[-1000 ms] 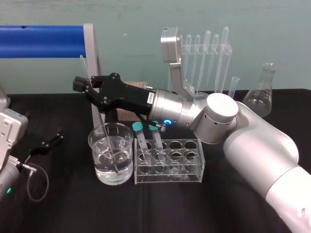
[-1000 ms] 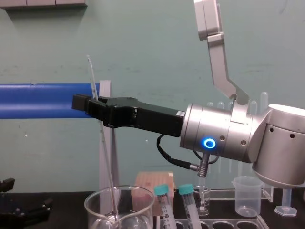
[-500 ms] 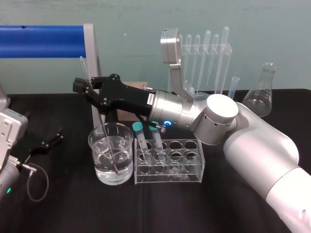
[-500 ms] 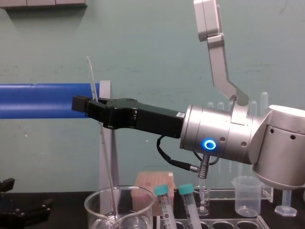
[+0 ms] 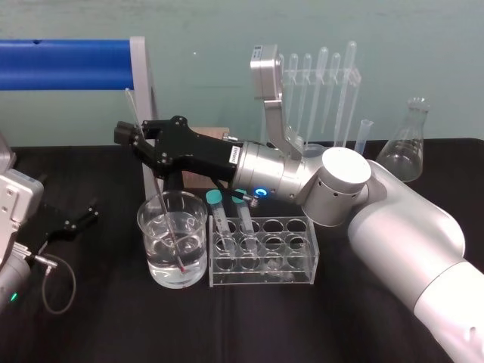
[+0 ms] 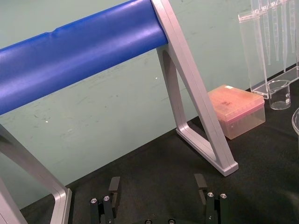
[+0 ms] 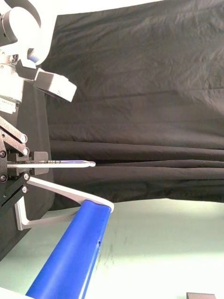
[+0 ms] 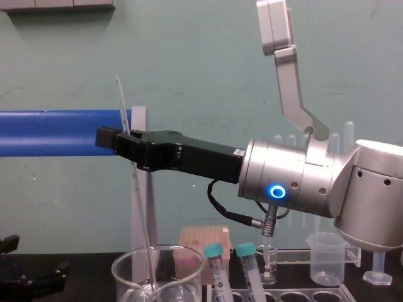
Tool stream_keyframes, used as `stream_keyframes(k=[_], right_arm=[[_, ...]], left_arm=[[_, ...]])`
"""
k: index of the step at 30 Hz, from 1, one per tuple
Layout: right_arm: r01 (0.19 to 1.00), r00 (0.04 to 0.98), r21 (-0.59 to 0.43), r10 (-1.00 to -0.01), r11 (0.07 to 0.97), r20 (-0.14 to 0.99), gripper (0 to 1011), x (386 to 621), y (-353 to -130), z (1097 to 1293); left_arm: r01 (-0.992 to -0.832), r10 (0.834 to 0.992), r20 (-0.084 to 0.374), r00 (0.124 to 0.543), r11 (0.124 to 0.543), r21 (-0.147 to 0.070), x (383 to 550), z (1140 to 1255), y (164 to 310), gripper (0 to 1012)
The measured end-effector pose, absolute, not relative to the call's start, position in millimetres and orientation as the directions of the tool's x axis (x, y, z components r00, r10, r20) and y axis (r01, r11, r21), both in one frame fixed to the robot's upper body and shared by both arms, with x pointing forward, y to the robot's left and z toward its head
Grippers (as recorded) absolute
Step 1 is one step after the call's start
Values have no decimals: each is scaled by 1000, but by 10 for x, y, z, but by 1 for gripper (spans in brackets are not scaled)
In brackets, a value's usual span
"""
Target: Hold the thermometer with one hand and immerse one end into the beaker, then reinsert it into the test tube rack.
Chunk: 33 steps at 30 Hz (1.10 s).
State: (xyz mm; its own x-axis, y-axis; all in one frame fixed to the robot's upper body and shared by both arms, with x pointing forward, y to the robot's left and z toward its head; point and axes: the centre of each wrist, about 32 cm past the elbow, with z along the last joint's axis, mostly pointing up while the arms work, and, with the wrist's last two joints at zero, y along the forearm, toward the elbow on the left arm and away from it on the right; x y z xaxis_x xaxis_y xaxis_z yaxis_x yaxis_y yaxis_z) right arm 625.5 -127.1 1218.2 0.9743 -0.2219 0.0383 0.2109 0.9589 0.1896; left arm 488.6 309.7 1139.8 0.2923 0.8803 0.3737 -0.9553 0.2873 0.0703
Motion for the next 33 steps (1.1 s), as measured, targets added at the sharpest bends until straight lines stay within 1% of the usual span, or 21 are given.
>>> stream_keyframes(k=[33], right_arm=[[210,974,189,-222,959,40,56,6246,-1275,12189]], left_arm=[[-955,880,374,292,287,70,4886,11397,3097,1008]])
